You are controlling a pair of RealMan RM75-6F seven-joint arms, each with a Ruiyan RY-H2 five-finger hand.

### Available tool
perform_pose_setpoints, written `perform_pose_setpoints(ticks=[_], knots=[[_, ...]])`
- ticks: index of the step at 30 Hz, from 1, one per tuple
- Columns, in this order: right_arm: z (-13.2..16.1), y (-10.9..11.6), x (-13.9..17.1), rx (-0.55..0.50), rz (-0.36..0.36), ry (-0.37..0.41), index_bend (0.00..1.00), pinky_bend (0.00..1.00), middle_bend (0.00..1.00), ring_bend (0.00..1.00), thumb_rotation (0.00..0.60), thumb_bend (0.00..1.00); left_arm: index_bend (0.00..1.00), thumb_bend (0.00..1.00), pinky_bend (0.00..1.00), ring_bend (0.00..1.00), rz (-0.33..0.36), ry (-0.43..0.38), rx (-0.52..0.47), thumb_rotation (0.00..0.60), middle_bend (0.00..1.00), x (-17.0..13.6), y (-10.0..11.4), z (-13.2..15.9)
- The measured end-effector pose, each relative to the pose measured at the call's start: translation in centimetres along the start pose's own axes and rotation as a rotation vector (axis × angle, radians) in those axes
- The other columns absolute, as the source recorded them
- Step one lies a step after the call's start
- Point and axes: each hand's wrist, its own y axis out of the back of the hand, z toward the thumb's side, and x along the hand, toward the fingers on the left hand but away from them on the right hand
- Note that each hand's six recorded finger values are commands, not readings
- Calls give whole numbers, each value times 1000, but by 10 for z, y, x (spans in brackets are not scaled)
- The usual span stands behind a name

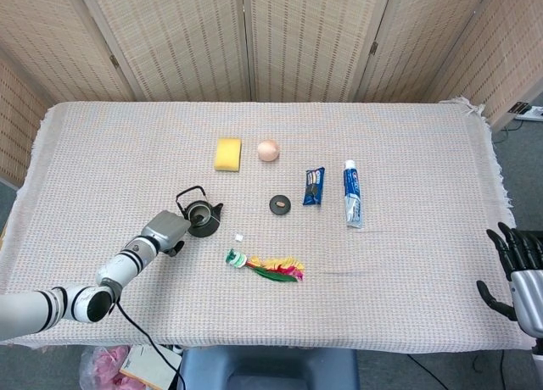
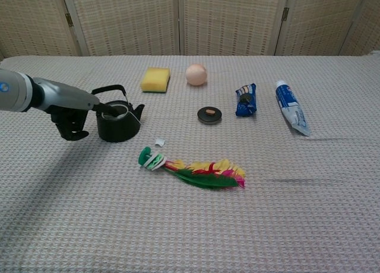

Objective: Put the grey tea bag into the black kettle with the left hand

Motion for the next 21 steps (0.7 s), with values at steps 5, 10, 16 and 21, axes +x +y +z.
perform_pose_setpoints(ticks=[5,10,16,21], knots=[[0,-1,-2,2,4,-3,0,0,0,0,600,263,16,614,1000,1000,4,-11,3,600,1000,3,1,2],[0,1,0,1,-5,-2,0,0,0,0,600,263,18,613,1000,1000,12,-25,13,600,1000,5,4,7],[0,3,2,-3,-12,2,0,0,0,0,600,263,21,614,1000,1000,27,-35,10,600,1000,4,8,11],[2,4,4,-6,-16,15,0,0,0,0,600,263,21,614,1000,1000,76,-60,10,600,1000,-6,23,21]])
